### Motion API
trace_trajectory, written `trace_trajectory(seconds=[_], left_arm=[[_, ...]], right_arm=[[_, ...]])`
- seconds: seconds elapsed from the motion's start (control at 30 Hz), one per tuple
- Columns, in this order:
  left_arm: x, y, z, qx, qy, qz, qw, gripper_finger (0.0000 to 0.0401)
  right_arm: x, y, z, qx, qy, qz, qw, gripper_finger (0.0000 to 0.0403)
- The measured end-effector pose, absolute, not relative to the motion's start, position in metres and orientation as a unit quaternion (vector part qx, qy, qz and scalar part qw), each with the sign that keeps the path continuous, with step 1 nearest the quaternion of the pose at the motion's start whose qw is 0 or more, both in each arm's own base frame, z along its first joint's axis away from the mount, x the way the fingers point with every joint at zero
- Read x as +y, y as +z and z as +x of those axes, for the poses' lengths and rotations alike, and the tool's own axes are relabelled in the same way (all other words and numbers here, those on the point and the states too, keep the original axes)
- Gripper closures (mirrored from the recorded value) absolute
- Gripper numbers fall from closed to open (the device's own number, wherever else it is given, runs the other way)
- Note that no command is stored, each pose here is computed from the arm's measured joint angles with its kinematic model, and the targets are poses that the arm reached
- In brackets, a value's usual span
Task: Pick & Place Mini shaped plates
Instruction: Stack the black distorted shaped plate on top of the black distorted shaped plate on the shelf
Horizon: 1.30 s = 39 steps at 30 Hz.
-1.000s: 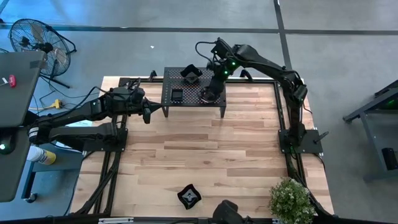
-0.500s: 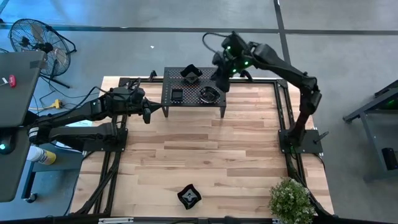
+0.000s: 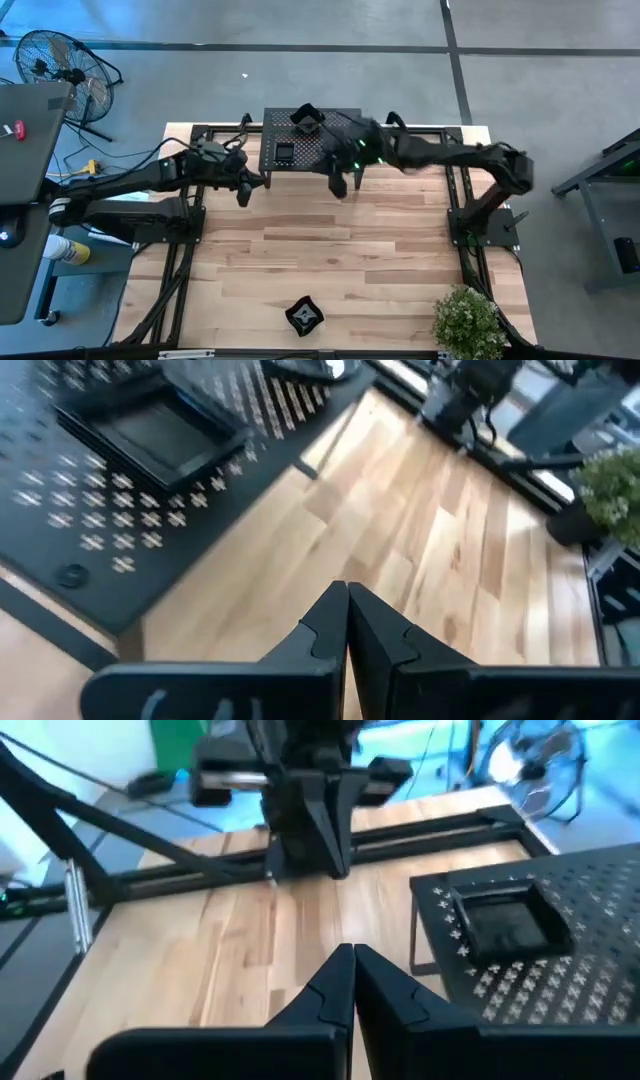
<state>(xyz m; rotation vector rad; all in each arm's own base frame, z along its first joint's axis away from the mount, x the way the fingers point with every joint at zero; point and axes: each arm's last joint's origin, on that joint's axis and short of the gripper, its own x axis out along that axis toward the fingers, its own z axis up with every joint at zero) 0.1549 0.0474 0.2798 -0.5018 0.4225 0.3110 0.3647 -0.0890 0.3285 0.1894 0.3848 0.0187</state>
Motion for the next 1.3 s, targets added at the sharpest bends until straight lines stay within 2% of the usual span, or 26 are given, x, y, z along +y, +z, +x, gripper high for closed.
trace_trajectory(seconds=[0.2, 0.4, 0.67, 0.83, 1.17, 1.3], left_arm=[[0.037, 0.268, 0.172, 0.254, 0.120, -0.239, 0.929, 0.0397], [0.005, 0.250, 0.195, 0.310, 0.097, -0.214, 0.921, 0.0397], [-0.061, 0.221, 0.227, 0.348, 0.044, -0.276, 0.895, 0.0396], [-0.105, 0.212, 0.247, 0.380, 0.053, -0.291, 0.877, 0.0381], [-0.170, 0.211, 0.307, 0.477, 0.058, -0.280, 0.831, 0.0295], [-0.183, 0.206, 0.324, 0.512, 0.041, -0.292, 0.807, 0.0277]], right_arm=[[-0.057, 0.316, 0.311, 0.167, -0.043, 0.106, 0.979, 0.0399], [-0.042, 0.309, 0.242, 0.139, -0.067, 0.122, 0.980, 0.0400], [-0.031, 0.294, 0.174, 0.087, -0.071, 0.114, 0.987, 0.0400], [-0.027, 0.281, 0.154, 0.073, -0.069, 0.113, 0.989, 0.0399], [-0.024, 0.267, 0.147, 0.092, -0.038, 0.116, 0.988, 0.0401], [-0.023, 0.267, 0.146, 0.092, -0.032, 0.116, 0.989, 0.0397]])
